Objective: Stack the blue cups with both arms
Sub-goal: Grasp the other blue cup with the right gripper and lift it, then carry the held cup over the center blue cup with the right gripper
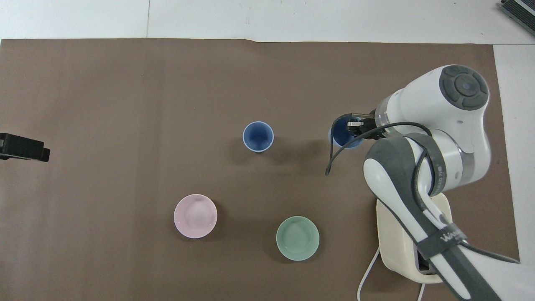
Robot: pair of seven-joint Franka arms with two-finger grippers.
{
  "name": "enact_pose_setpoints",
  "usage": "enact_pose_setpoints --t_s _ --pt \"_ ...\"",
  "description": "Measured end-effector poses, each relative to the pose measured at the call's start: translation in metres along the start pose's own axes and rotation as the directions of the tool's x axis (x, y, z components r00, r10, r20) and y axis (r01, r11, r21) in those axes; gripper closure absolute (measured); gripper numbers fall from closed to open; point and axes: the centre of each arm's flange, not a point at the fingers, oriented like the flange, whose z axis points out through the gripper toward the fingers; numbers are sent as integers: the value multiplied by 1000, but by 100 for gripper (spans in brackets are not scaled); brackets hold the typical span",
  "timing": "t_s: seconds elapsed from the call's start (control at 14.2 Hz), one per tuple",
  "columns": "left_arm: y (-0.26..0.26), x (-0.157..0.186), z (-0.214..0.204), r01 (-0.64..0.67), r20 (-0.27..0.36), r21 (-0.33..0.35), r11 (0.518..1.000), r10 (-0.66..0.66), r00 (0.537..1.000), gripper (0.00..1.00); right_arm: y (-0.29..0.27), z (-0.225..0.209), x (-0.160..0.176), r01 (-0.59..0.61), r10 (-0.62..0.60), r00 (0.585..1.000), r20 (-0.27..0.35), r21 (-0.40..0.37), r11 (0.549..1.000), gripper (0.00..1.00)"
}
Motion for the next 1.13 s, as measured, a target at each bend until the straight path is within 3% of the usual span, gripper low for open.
enact_pose_setpoints --t_s 0.28,0.56,0.92,1.13 --pt "0 -1 0 0 5 0 1000 0 1000 0 -77 -19 -23 -127 129 991 -27 45 991 96" --pt "0 -1 0 0 5 0 1000 0 1000 0 -138 -32 -40 -168 172 985 -31 105 980 96" --pt "0 -1 0 0 5 0 1000 0 1000 0 -161 -42 -35 -195 206 978 -17 248 949 96" --pt "0 -1 0 0 5 0 1000 0 1000 0 -165 -36 -36 -197 204 979 -3 248 949 96"
